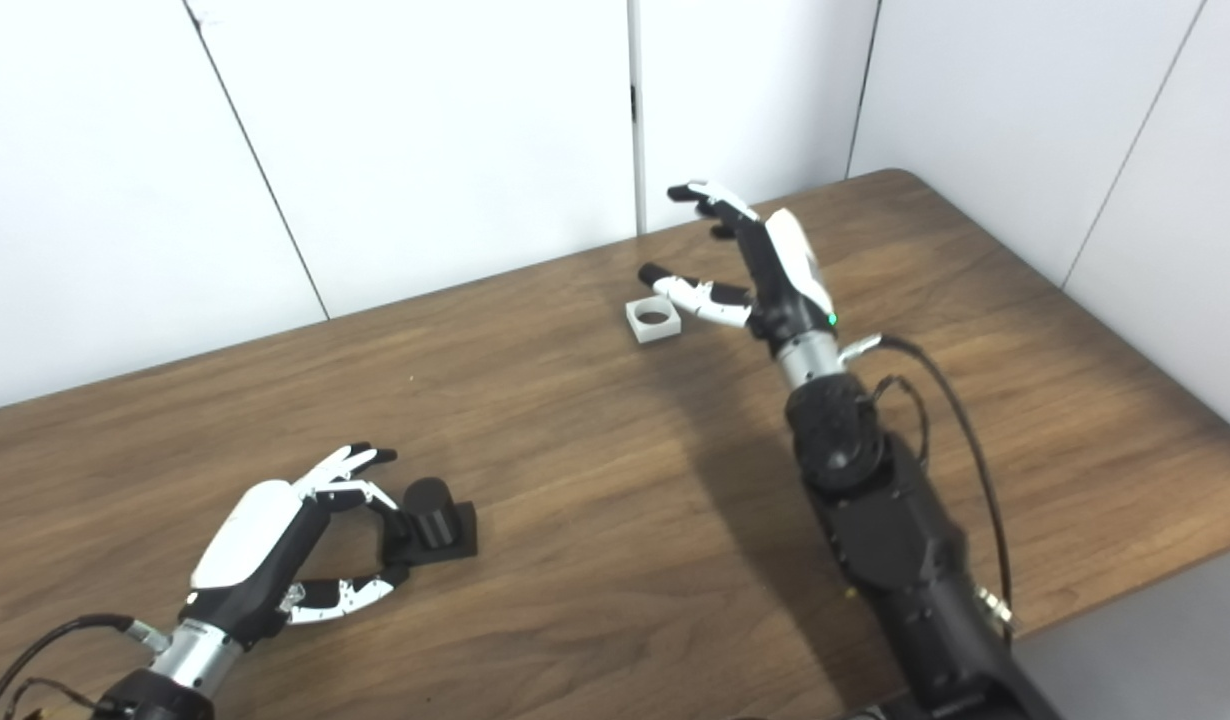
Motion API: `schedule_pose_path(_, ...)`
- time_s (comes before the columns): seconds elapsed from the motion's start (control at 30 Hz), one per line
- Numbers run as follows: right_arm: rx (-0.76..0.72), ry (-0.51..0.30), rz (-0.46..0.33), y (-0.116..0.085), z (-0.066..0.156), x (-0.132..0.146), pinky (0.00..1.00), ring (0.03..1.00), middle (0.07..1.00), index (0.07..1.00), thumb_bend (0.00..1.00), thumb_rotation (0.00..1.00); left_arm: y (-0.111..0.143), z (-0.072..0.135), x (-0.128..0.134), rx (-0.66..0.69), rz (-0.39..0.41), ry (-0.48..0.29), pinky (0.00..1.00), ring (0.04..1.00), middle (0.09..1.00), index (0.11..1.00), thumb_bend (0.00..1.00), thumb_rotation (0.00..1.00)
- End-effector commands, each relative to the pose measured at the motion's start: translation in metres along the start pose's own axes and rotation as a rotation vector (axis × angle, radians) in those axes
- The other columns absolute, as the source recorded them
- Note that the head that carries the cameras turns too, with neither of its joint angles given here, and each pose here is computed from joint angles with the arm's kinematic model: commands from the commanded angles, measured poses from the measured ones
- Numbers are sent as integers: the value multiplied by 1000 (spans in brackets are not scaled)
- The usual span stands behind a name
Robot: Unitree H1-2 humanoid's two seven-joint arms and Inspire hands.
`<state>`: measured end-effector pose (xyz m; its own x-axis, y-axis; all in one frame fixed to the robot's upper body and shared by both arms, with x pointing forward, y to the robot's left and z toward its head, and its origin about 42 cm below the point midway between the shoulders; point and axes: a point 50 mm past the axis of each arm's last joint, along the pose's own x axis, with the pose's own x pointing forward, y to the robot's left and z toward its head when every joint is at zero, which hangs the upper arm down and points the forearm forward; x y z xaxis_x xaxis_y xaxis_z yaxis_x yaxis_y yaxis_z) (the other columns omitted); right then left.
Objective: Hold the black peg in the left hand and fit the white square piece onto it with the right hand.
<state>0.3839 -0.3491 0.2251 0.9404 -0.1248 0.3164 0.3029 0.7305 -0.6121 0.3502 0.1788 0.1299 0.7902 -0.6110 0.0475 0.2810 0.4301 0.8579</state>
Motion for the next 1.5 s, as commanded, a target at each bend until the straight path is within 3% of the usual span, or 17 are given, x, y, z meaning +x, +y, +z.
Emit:
schedule_pose_path(0.0, -60, -70, 16, -14, 18, 26, 844, 937, 938, 818, 623, 385, -35, -26, -30, 29, -209, 120, 869, 948, 900, 494, 522, 75)
schedule_pose_path(0.27, -143, -56, 99, -23, 28, 64, 802, 920, 938, 801, 609, 241, -39, -26, -33, 24, -206, 127, 878, 948, 899, 493, 522, 75)
schedule_pose_path(0.57, -299, 66, 257, -26, 27, 95, 808, 964, 977, 845, 572, 163, -40, -27, -34, 17, -206, 135, 884, 952, 901, 494, 522, 74)
schedule_pose_path(0.7, -379, 100, 318, -24, 24, 105, 820, 964, 972, 844, 602, 188, -40, -27, -34, 17, -202, 134, 883, 950, 900, 494, 523, 74)
schedule_pose_path(1.0, -479, 152, 442, -24, 18, 119, 896, 988, 994, 879, 546, 258, -39, -27, -37, 15, -203, 144, 889, 953, 901, 494, 523, 74)
schedule_pose_path(1.23, -550, 167, 554, -28, 20, 128, 919, 1000, 1000, 896, 841, 490, -40, -28, -38, 14, -202, 147, 888, 955, 901, 494, 522, 75)
schedule_pose_path(1.47, -578, 182, 595, -25, 19, 130, 906, 1000, 1000, 901, 964, 526, -40, -28, -38, 11, -202, 150, 886, 954, 902, 494, 522, 75)
